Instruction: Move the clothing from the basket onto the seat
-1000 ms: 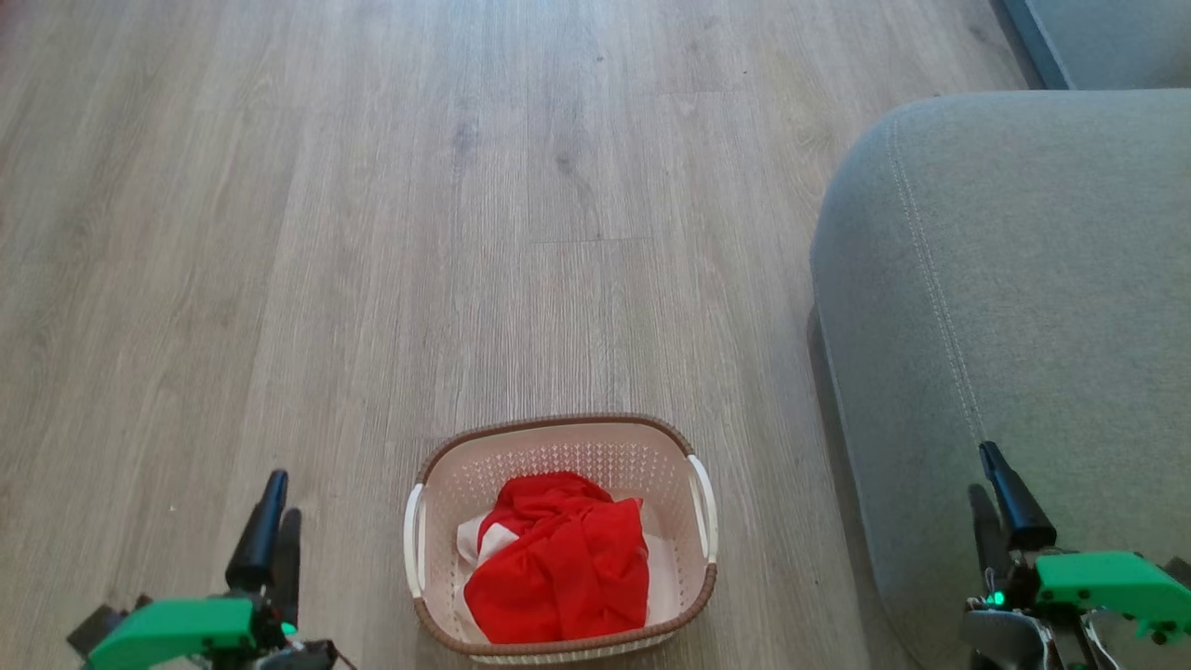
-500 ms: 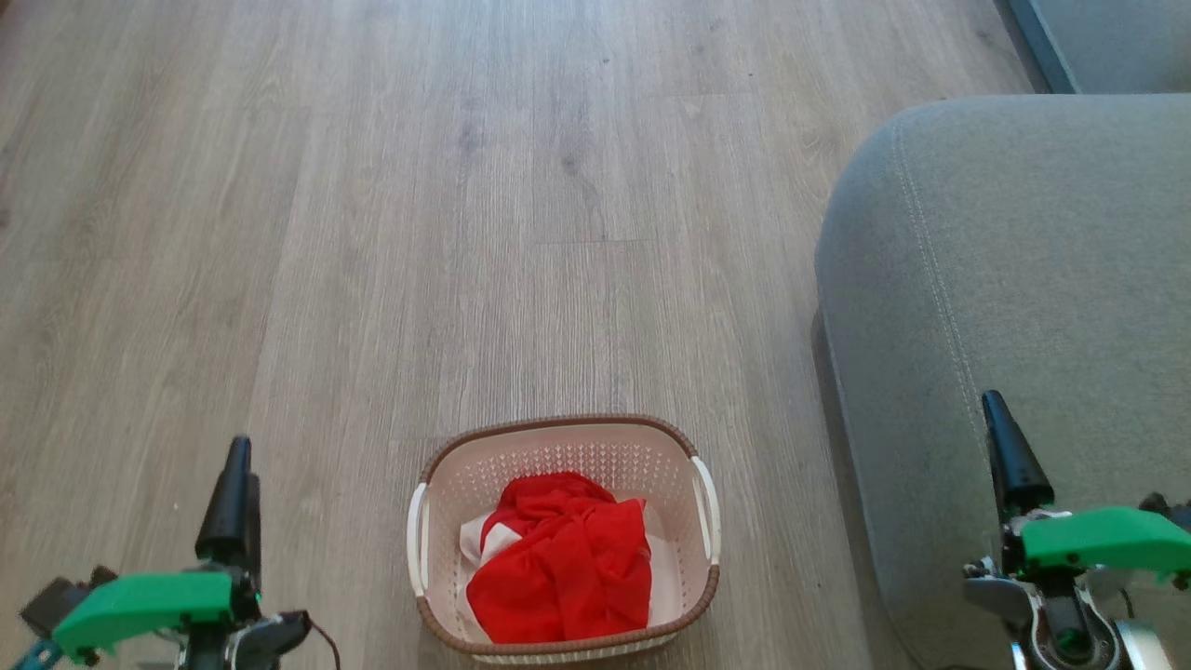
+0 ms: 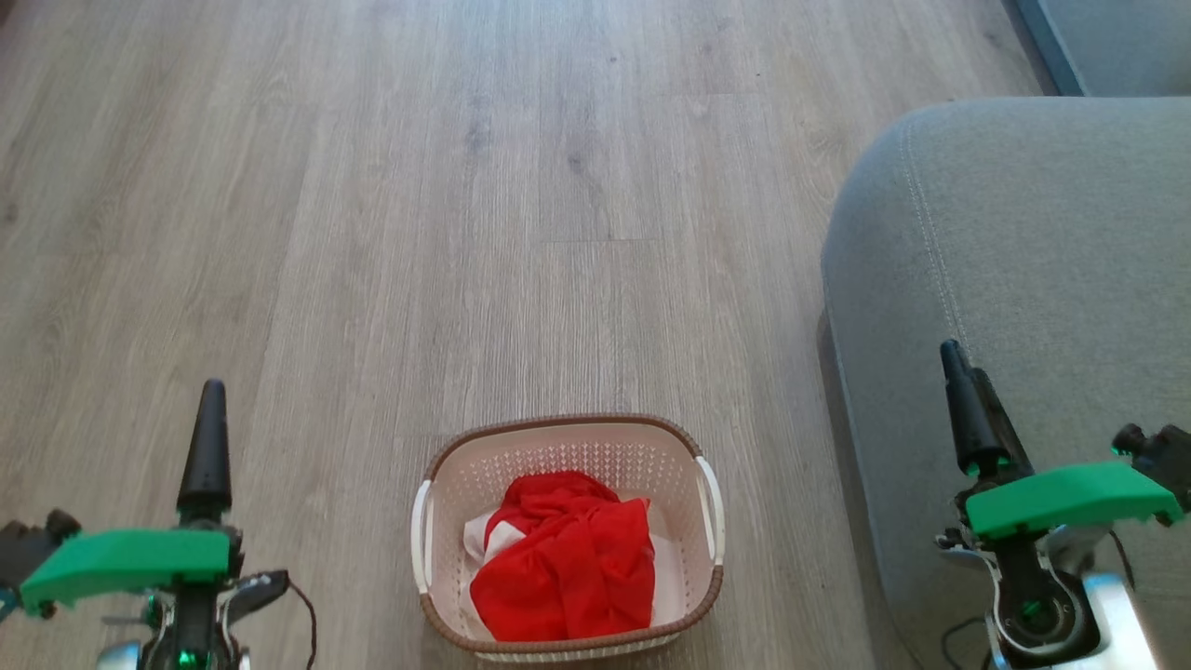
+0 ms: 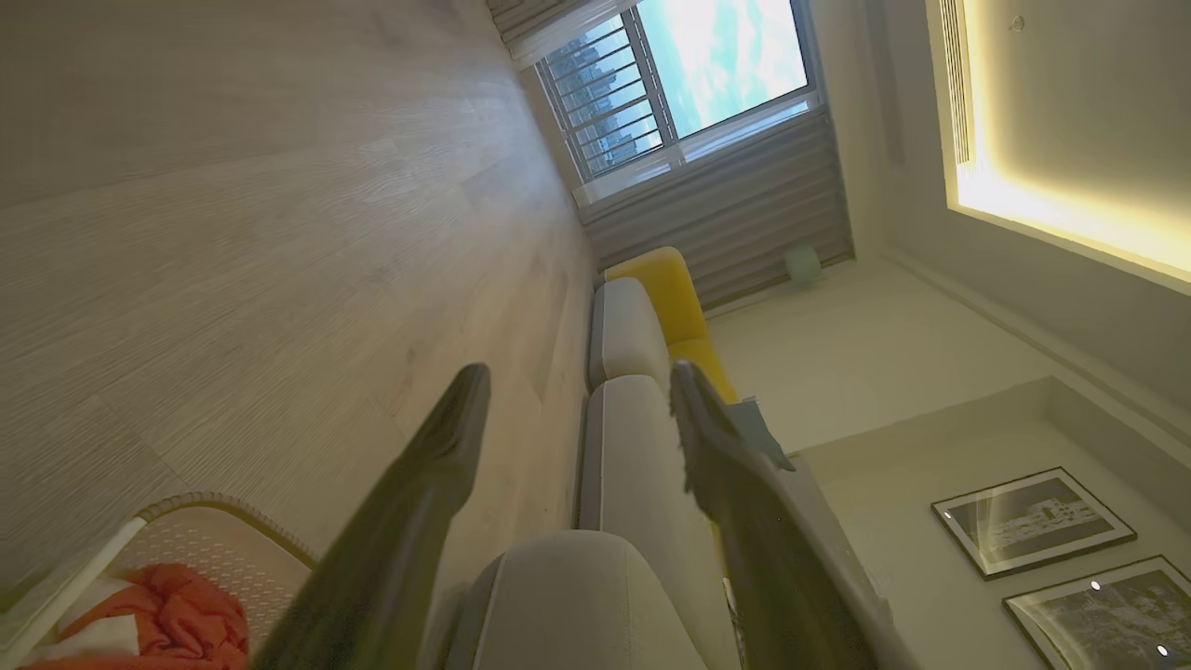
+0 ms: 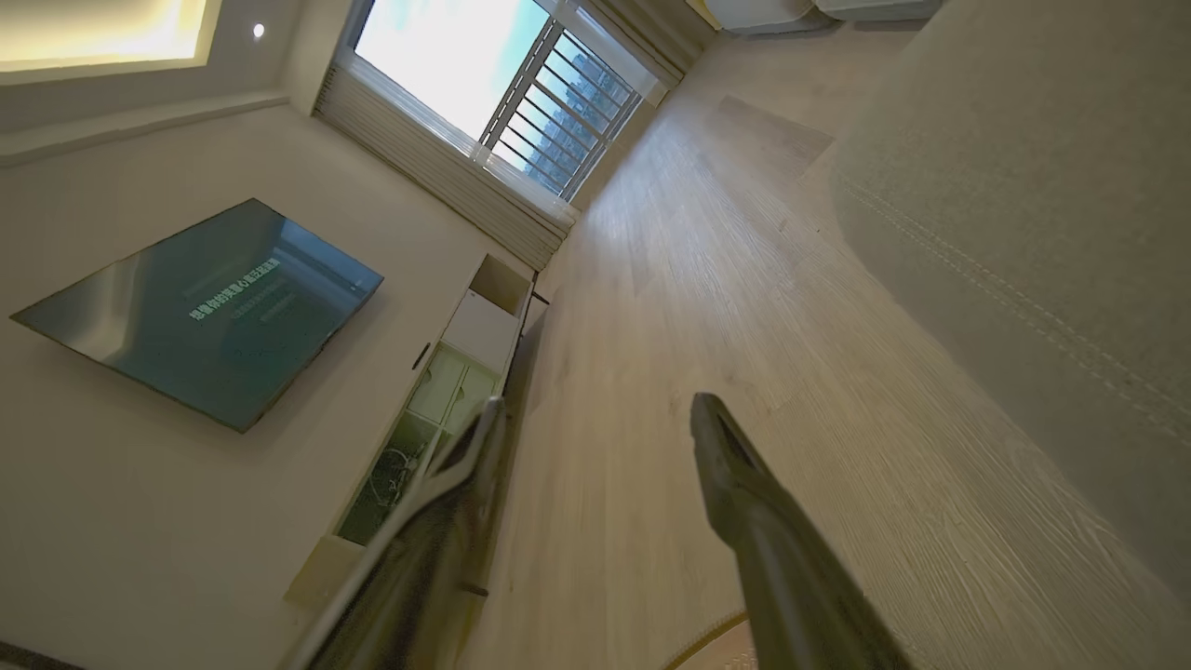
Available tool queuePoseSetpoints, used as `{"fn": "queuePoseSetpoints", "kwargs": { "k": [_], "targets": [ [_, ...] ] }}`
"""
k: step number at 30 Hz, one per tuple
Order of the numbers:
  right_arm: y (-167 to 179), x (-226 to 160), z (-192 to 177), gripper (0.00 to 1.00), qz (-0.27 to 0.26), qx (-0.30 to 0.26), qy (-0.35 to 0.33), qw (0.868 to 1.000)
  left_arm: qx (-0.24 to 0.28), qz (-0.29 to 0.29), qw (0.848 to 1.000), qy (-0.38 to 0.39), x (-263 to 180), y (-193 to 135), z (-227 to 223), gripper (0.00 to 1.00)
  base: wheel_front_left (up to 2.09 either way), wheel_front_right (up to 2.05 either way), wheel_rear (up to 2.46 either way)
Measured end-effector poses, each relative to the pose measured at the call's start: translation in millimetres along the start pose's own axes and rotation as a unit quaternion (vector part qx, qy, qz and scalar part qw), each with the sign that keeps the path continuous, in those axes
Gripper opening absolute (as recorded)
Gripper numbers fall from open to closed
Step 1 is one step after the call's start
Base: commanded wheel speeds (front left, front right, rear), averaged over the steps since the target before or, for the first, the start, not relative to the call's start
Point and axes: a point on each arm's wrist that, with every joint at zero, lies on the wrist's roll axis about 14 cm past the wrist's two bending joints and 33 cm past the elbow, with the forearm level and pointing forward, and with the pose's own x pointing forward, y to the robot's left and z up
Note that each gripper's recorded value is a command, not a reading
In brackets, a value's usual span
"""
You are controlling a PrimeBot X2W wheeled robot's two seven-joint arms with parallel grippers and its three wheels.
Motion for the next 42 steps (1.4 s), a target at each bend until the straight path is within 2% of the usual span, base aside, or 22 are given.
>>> {"fn": "queuePoseSetpoints", "kwargs": {
  "k": [8, 12, 20, 32, 35, 41, 42],
  "targets": [
    [20, 5, -3, 1.00, 0.035, -0.081, 0.005, 0.996, 0.071, -0.015, 0.997, -0.011, 3, -24, 2, 1.00, 0.00, 0.00, 0.00],
    [33, 9, -6, 1.00, 0.060, -0.134, 0.012, 0.989, 0.095, -0.019, 0.995, -0.008, 3, -29, -3, 1.00, 0.00, 0.00, 0.00],
    [44, 9, -13, 1.00, 0.084, -0.201, 0.015, 0.976, 0.197, -0.054, 0.979, 0.013, 0, -52, -30, 1.00, 0.00, 0.00, 0.00],
    [57, 9, -17, 1.00, 0.113, -0.277, 0.007, 0.954, 0.325, -0.052, 0.944, -0.014, -2, -70, -42, 1.00, 0.00, 0.00, 0.00],
    [57, 9, -17, 1.00, 0.112, -0.278, 0.003, 0.954, 0.360, -0.042, 0.931, -0.033, -2, -72, -36, 1.00, 0.00, 0.00, 0.00],
    [57, 9, -20, 1.00, 0.117, -0.311, 0.001, 0.943, 0.420, -0.037, 0.905, -0.059, -3, -82, -36, 1.00, 0.00, 0.00, 0.00],
    [57, 9, -20, 1.00, 0.117, -0.311, 0.001, 0.943, 0.420, -0.037, 0.905, -0.059, -3, -82, -36, 1.00, 0.00, 0.00, 0.00]
  ]
}}
